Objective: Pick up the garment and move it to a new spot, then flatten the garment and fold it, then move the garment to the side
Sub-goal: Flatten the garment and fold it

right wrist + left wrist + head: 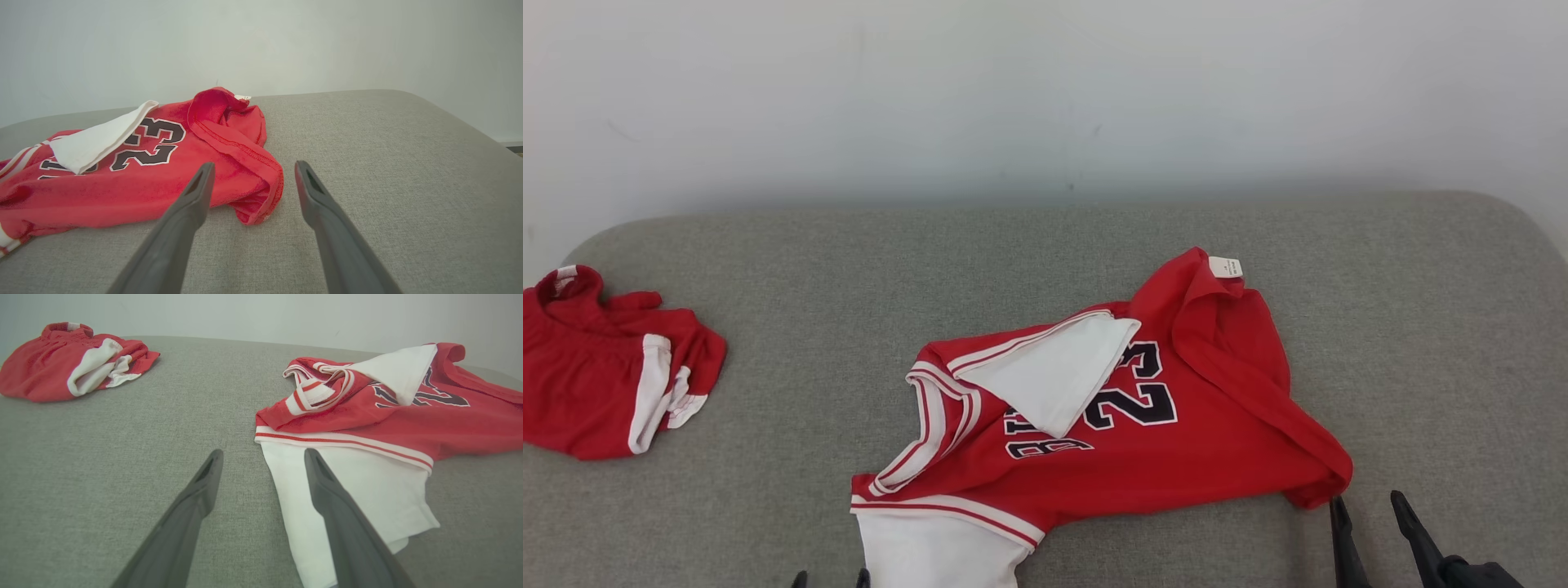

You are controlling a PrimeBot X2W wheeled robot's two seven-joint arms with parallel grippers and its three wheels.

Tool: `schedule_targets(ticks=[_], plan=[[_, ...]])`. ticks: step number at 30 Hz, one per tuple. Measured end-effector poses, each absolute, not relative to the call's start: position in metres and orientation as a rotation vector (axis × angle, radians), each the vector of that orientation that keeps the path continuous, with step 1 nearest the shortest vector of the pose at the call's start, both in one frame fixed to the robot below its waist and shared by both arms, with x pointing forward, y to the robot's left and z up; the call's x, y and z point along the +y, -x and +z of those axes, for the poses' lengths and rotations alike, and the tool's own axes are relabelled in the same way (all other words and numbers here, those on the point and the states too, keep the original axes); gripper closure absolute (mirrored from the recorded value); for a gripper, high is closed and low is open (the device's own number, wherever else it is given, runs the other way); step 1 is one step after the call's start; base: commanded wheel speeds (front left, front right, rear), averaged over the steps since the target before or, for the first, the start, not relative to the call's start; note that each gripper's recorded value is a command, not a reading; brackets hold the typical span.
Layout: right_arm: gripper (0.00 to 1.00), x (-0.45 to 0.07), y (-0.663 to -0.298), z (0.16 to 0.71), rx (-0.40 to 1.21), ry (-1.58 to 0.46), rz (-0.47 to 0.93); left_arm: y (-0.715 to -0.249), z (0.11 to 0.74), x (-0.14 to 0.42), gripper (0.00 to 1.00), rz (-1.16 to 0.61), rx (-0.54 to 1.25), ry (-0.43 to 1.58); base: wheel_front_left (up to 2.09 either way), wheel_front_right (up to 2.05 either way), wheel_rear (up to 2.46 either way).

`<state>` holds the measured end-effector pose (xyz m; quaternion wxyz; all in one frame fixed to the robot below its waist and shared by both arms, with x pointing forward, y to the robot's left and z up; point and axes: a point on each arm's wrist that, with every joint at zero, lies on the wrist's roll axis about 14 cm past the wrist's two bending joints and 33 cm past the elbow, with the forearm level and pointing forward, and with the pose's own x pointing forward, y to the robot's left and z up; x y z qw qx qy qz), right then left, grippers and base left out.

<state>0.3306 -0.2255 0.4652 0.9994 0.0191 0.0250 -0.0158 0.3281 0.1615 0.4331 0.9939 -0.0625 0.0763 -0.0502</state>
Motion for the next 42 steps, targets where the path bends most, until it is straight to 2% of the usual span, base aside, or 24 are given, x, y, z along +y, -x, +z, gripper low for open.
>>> schedule_targets(ticks=[15, 36, 38, 39, 40, 41, 42], plan=[[0.00, -0.240, -0.329, 0.422, 0.199, -0.017, -0.065, -0.297, 0.373, 0.128, 0.00, -0.175, 0.374, 0.196, 0.00, 0.00, 0.00], [0.00, -0.227, -0.353, 0.405, 0.252, -0.079, -0.073, -0.301, 0.355, 0.126, 0.00, -0.165, 0.444, 0.227, 0.00, 0.00, 0.00], [0.09, -0.226, -0.353, 0.403, 0.261, -0.085, -0.075, -0.301, 0.353, 0.123, 0.00, -0.167, 0.452, 0.240, 0.00, 0.00, 0.00], [0.21, -0.227, -0.354, 0.402, 0.264, -0.090, -0.081, -0.301, 0.353, 0.122, 0.00, -0.169, 0.453, 0.242, 0.00, 0.00, 0.00], [0.53, -0.228, -0.355, 0.401, 0.266, -0.095, -0.086, -0.301, 0.353, 0.121, 0.00, -0.172, 0.456, 0.247, 0.00, 0.00, 0.00], [0.66, -0.228, -0.357, 0.402, 0.266, -0.098, -0.089, -0.302, 0.352, 0.120, 0.00, -0.169, 0.459, 0.259, 0.00, 0.00, 0.00], [0.74, -0.228, -0.358, 0.402, 0.266, -0.101, -0.090, -0.302, 0.351, 0.119, 0.00, -0.169, 0.461, 0.267, 0.00, 0.00, 0.00]])
